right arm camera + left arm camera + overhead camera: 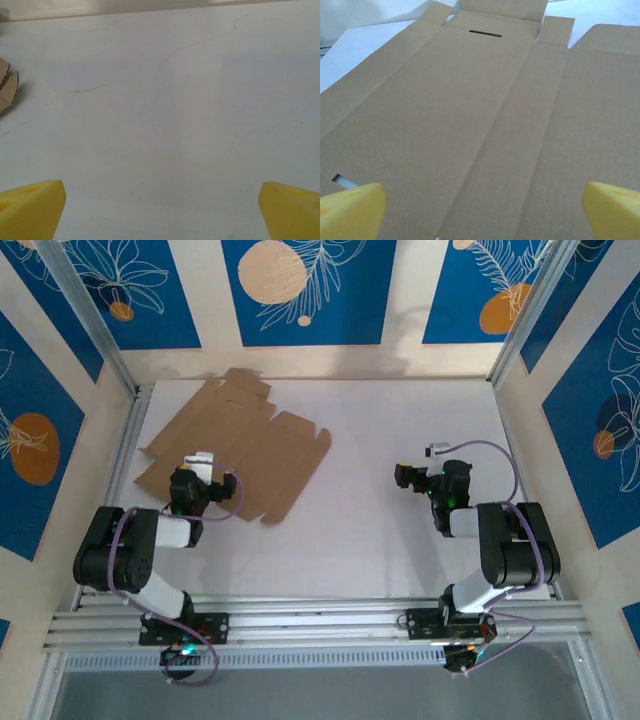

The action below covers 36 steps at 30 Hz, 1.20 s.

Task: Fold the paper box

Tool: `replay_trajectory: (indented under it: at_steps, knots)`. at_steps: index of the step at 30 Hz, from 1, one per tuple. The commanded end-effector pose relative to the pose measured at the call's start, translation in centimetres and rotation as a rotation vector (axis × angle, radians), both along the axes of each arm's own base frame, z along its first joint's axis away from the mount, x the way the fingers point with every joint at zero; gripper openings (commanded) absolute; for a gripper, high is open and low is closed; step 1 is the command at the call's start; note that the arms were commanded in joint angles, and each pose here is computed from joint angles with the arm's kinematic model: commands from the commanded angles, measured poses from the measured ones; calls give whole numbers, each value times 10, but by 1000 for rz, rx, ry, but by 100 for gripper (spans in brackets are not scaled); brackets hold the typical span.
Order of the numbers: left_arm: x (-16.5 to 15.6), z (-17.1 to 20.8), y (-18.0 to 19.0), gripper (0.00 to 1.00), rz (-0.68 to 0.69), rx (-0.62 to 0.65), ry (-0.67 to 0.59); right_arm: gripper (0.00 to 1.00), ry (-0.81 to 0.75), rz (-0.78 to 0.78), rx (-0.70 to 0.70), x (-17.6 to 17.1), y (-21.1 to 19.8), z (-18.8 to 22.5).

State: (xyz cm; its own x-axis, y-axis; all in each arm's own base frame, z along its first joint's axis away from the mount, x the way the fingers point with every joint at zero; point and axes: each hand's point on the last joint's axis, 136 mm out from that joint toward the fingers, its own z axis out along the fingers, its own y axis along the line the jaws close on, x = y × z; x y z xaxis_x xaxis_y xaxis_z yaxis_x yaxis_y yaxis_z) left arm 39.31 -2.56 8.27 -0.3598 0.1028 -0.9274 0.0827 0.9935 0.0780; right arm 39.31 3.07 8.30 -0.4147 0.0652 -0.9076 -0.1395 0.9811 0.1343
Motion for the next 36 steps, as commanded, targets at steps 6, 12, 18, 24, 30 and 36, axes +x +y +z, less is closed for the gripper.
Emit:
replay_trajectory:
  at_steps: [6,12,18,24,30,36]
  knots:
    - [4,8,0,100,-9,-9,-28,99,-27,9,10,4,0,11]
    - [4,7,0,100,-10,-9,-26,99,-27,11,12,4,0,11]
    - [4,8,0,100,-9,-10,-30,99,-25,11,15,4,0,10]
    - [4,8,0,100,-9,-7,-30,99,-23,53,35,3,4,11]
    - [3,8,1,100,-7,-9,-27,99,-26,59,45,2,4,12]
    - [3,8,0,100,-10,-9,-28,99,-35,63,60,0,3,13]
